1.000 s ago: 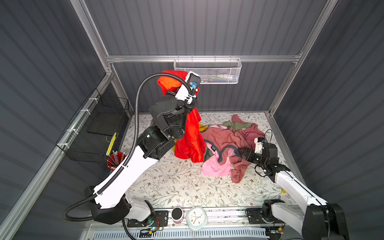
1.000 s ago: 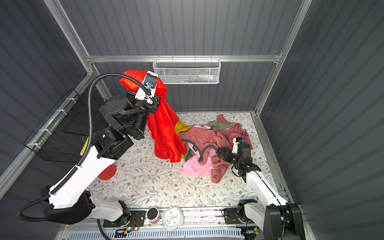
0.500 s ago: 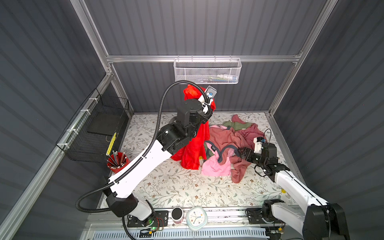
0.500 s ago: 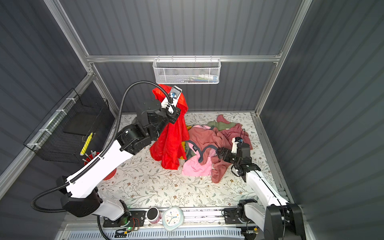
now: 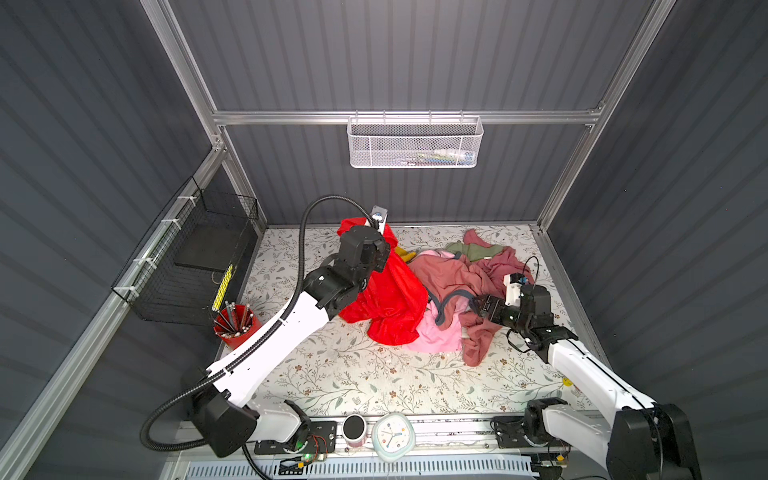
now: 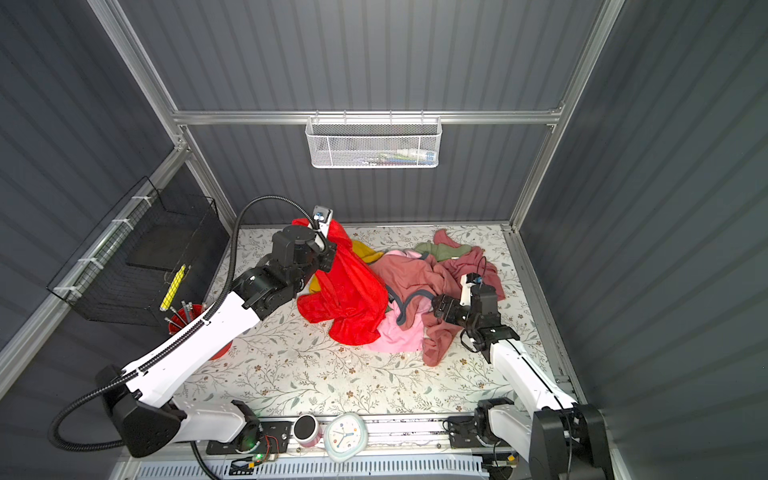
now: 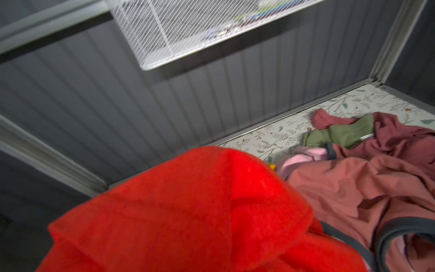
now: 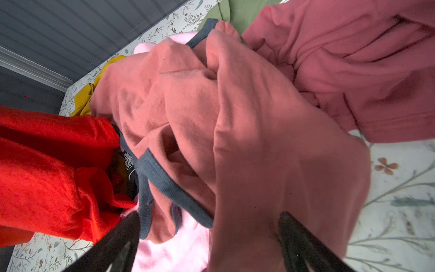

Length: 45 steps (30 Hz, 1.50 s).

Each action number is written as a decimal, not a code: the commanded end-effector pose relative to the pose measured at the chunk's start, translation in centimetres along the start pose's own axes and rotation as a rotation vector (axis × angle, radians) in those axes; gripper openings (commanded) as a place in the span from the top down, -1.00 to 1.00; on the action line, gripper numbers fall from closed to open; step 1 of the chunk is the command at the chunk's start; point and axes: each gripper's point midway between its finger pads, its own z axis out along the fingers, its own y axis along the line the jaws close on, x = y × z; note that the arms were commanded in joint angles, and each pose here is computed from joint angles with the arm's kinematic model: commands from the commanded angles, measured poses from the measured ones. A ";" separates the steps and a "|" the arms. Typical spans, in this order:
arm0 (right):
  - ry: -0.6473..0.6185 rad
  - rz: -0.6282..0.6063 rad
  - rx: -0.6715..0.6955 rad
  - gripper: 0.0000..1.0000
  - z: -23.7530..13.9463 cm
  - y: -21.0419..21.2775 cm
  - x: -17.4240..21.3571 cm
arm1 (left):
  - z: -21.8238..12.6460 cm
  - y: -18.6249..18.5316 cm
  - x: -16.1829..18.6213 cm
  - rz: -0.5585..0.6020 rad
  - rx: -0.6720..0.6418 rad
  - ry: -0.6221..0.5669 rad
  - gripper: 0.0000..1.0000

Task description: Pick out a specific cloth from the pile

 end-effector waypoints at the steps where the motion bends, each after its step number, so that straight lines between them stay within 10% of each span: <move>1: -0.006 -0.025 0.004 -0.82 0.0 0.4 -0.6 | -1.0 1.0 2.6 -0.107 -0.012 0.041 1.00; 15: 0.012 -0.051 0.014 -0.81 0.5 0.9 -0.3 | -3.2 -0.5 17.9 -0.324 0.012 0.361 1.00; 27: 0.023 -0.068 0.021 -0.81 0.6 1.1 -0.1 | 0.7 -4.9 20.9 -0.090 0.073 0.517 0.99; 40: 0.044 -0.081 0.048 -0.81 0.4 0.8 0.4 | -0.3 -14.6 20.9 0.193 0.406 0.463 -0.45; 45: 0.063 -0.072 0.047 -0.81 1.0 0.7 0.7 | -2.2 -17.5 23.0 0.273 0.628 0.495 -0.62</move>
